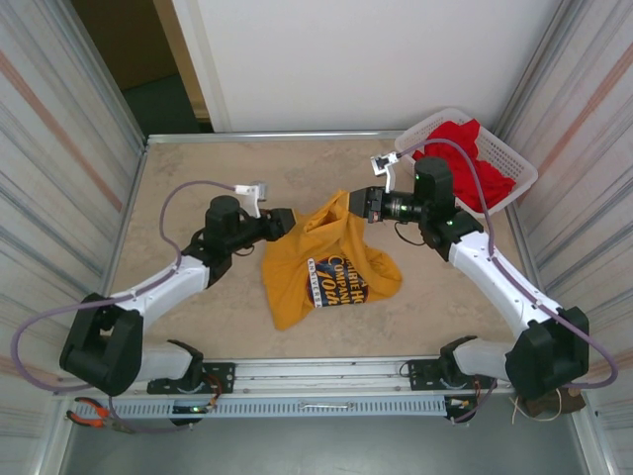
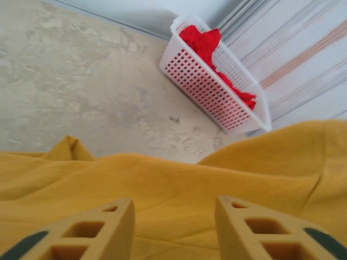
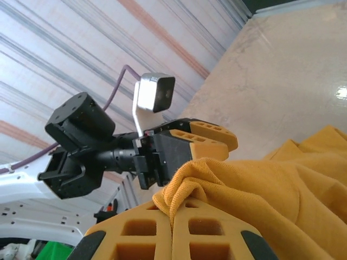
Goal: Fold the inside-out t-shirt
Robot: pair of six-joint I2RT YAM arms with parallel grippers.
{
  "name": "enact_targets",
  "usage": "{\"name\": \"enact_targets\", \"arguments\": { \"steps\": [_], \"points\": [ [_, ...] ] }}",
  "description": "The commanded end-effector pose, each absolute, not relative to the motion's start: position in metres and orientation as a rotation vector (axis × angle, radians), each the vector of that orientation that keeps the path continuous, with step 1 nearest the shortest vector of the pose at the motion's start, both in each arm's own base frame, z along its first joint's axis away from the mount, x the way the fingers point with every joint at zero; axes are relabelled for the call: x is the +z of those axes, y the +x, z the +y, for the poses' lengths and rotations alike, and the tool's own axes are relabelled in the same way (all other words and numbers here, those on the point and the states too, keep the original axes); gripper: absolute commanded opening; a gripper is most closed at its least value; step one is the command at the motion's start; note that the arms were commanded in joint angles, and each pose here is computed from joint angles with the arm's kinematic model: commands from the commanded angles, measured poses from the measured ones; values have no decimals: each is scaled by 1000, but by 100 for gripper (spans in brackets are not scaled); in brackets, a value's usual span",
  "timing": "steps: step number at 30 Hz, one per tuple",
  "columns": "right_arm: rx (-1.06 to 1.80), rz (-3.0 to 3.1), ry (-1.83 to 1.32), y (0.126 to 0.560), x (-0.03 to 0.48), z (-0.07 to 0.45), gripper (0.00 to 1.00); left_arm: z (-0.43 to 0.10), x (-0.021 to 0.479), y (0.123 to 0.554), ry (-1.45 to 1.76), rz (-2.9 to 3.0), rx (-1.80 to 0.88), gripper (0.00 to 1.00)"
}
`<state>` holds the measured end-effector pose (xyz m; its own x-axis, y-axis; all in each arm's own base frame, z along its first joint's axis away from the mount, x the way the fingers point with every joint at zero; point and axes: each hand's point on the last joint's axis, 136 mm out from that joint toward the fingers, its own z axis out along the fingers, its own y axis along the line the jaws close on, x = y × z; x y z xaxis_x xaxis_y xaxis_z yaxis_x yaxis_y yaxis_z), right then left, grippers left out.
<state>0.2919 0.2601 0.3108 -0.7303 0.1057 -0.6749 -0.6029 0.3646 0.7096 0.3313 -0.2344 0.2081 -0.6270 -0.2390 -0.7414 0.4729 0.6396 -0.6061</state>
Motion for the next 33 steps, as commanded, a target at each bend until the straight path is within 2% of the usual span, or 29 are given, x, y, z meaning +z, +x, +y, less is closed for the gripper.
{"name": "enact_targets", "arguments": {
  "steps": [1, 7, 17, 29, 31, 32, 33],
  "points": [
    [1421, 1955, -493, 283, 314, 258, 0, -230, 251, 322, 324, 1905, -949, 51],
    [1409, 1985, -484, 288, 304, 260, 0, -252, 287, 302, 572, 1818, -875, 60],
    [1403, 1996, -477, 288, 302, 262, 0, -298, 282, 301, 767, 1808, -858, 62],
    [1402, 1989, -478, 286, 305, 263, 0, -314, 260, 314, 789, 1854, -860, 63],
    [1405, 1987, -481, 285, 306, 263, 0, -318, 254, 321, 787, 1872, -851, 58],
    [1402, 1987, -479, 285, 306, 263, 0, -320, 251, 326, 787, 1878, -844, 49],
    [1394, 1994, -474, 285, 304, 262, 0, -322, 249, 328, 794, 1882, -855, 30]
  ]
}}
